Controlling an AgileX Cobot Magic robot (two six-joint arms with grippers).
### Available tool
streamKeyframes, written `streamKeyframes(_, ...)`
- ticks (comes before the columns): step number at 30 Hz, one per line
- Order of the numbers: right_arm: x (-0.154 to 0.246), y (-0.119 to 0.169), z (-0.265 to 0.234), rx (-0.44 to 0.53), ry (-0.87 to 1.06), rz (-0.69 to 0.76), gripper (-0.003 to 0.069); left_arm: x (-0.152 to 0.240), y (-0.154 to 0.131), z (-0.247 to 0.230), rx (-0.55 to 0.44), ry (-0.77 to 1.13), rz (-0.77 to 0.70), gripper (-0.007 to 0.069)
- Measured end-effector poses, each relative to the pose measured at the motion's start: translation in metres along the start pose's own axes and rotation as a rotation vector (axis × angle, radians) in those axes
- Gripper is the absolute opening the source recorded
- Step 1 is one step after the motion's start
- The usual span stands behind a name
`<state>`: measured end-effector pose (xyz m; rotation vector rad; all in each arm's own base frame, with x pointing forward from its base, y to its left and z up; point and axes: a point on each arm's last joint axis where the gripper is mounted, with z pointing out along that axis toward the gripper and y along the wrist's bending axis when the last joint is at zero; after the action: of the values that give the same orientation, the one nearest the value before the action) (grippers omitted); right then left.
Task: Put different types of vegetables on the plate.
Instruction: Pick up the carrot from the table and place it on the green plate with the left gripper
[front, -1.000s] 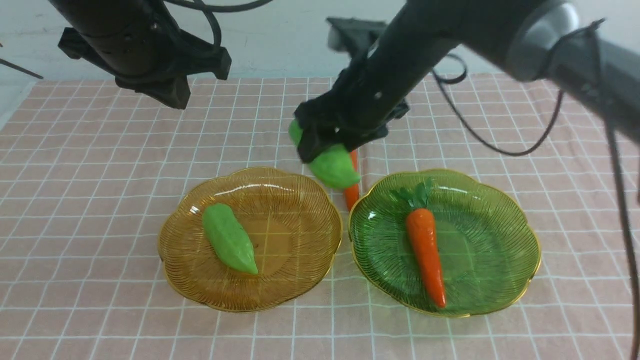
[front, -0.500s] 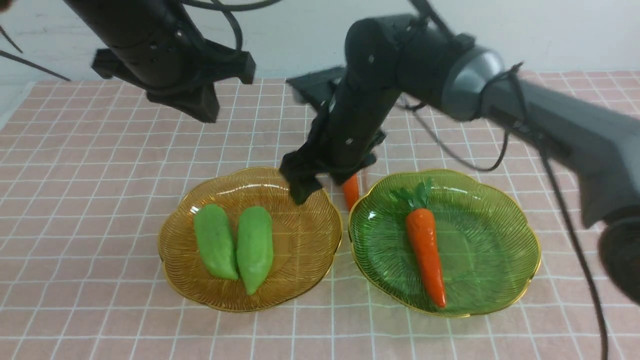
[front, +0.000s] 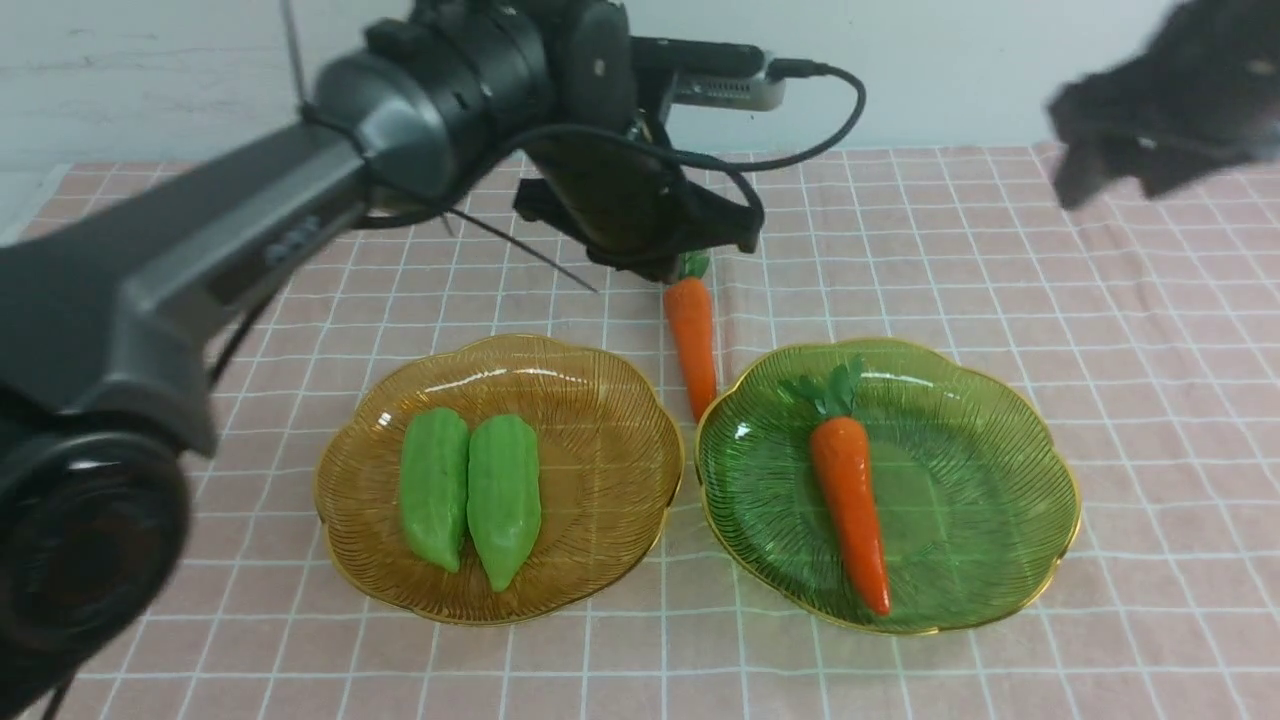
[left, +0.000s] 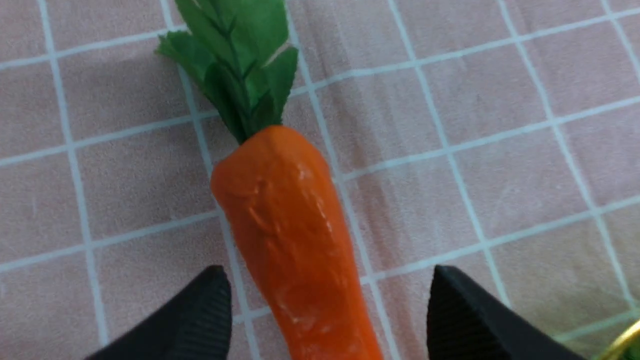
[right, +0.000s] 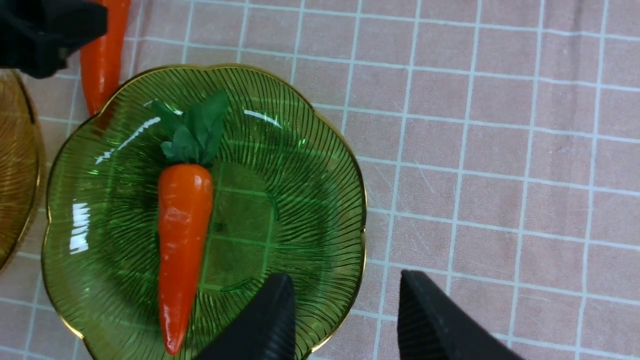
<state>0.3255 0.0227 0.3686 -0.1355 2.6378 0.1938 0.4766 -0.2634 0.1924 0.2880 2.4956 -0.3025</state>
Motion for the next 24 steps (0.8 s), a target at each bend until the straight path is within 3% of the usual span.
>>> streamKeyframes(10,0.000,0.002,0.000,-0.022,-0.002,-0.006,0.0264,0.011,0.007,0.025,-0.036,0.017,-0.029,0.0478)
streamKeyframes(19,0.000,0.003,0.000,-0.031,-0.003,-0.002,0.0264,0.021,0.009,0.042,-0.025,0.045,-0.056,0.0433)
streamKeyframes(24,0.000,0.003,0.000,-0.033,-0.005,-0.005,0.0264,0.020,0.012,0.042,-0.024,0.047,-0.065,0.0257)
